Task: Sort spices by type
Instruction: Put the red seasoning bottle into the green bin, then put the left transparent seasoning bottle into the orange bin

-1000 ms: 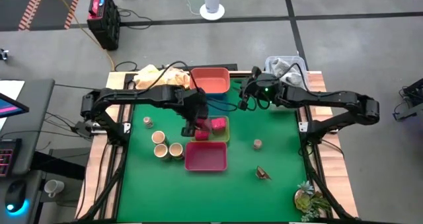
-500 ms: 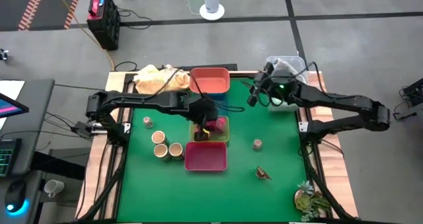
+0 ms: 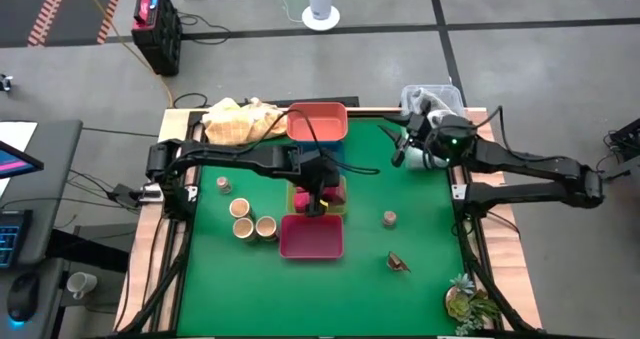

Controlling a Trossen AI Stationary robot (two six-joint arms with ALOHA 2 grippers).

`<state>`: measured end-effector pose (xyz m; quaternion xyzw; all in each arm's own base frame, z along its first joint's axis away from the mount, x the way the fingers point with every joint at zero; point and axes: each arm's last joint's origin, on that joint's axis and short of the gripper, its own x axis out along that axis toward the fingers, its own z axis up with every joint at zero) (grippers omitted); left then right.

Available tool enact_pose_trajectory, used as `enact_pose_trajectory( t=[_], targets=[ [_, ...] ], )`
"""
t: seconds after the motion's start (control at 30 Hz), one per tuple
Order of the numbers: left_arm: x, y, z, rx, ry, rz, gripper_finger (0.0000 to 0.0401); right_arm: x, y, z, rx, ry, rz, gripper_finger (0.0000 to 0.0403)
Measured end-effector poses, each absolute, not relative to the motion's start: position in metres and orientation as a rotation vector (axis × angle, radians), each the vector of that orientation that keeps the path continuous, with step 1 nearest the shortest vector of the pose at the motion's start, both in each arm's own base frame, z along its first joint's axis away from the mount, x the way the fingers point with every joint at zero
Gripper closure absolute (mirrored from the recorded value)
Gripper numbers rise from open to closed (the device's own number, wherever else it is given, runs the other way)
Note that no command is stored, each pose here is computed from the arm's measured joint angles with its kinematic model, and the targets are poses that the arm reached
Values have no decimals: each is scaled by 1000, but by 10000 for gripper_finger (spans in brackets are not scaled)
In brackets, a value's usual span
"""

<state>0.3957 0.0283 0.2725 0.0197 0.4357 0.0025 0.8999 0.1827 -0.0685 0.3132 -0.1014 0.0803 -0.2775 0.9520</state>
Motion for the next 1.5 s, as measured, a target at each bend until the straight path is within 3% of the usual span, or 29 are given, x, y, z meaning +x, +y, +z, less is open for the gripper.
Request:
enact_pose_trajectory(
  t=[0.8, 1.13, 1.3, 1.5],
  targets=[
    [403, 20, 232, 90, 1093, 65, 190, 187, -56, 316, -228, 134, -499, 251],
    [404, 20, 232, 126, 1085, 31, 124, 187, -55, 315, -229, 135, -495, 251],
    [397, 20, 251, 158, 1031, 18, 111, 187, -55, 315, -225, 140, -495, 251],
    [370, 18, 292, 173, 888, 27, 126, 184, -54, 314, -228, 166, -488, 251]
  ],
)
